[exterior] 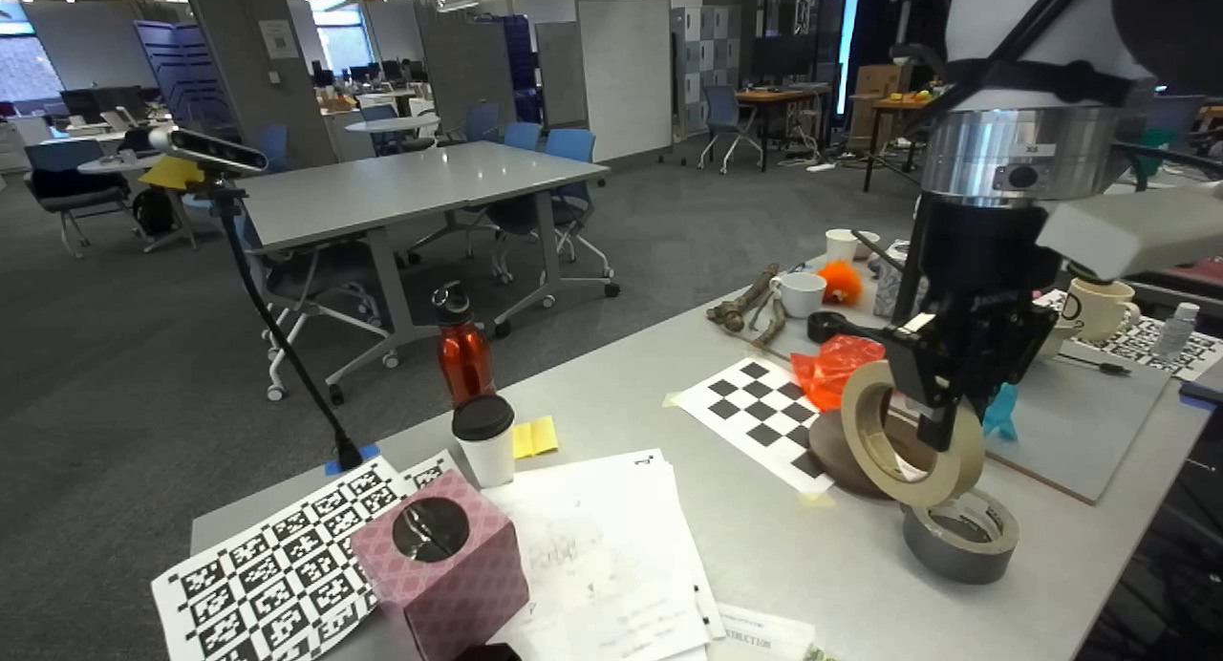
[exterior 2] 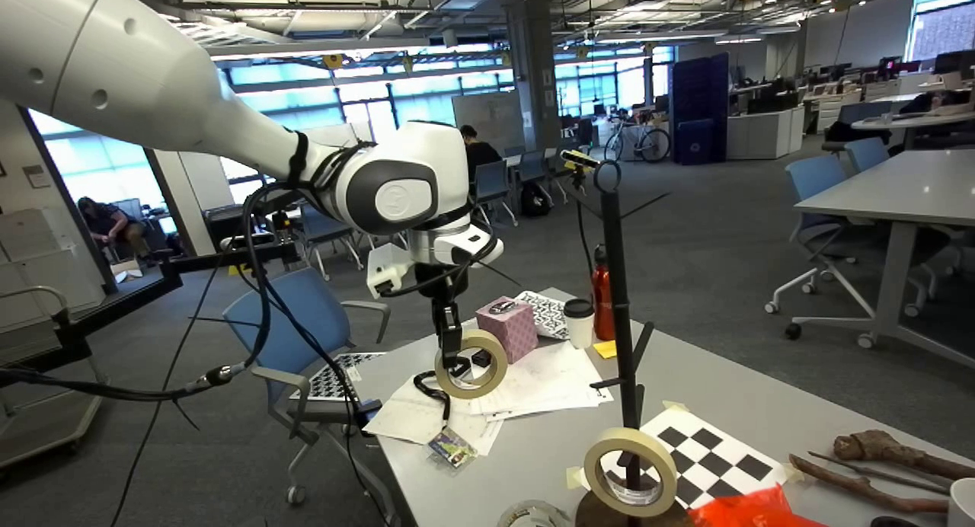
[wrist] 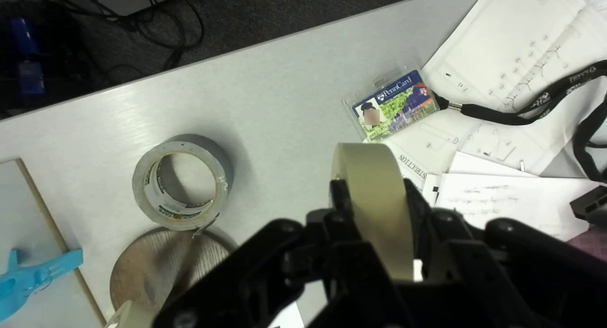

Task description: Move the tape from the top and put it on the table

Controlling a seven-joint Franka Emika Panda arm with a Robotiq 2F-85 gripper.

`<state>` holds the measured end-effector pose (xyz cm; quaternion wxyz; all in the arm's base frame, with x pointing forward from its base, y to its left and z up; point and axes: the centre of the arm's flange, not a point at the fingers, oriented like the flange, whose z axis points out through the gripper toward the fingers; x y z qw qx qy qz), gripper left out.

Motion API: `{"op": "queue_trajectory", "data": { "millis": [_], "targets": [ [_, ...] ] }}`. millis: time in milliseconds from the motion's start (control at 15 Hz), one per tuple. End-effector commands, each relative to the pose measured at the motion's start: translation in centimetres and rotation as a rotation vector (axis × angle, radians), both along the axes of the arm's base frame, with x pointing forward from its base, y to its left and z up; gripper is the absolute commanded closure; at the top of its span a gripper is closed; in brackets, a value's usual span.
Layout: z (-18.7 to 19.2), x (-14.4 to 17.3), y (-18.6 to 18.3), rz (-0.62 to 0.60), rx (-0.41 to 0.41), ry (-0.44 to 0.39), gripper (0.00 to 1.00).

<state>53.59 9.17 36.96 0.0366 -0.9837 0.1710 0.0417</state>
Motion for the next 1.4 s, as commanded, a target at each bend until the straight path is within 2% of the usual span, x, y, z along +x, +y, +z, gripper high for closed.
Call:
{"op": "queue_trajectory", "data": {
  "millis": [0,467,1333],
  "targets": [
    [0.0,0.0,0.0,0.0,0.0,0.0,0.93],
    [-4.2,1.8,1.4,0.022,-0.018,0.012,0.93],
    [-11.1,7.4,3.1,-0.047,0.12,-0.077,0.93]
  ]
}}
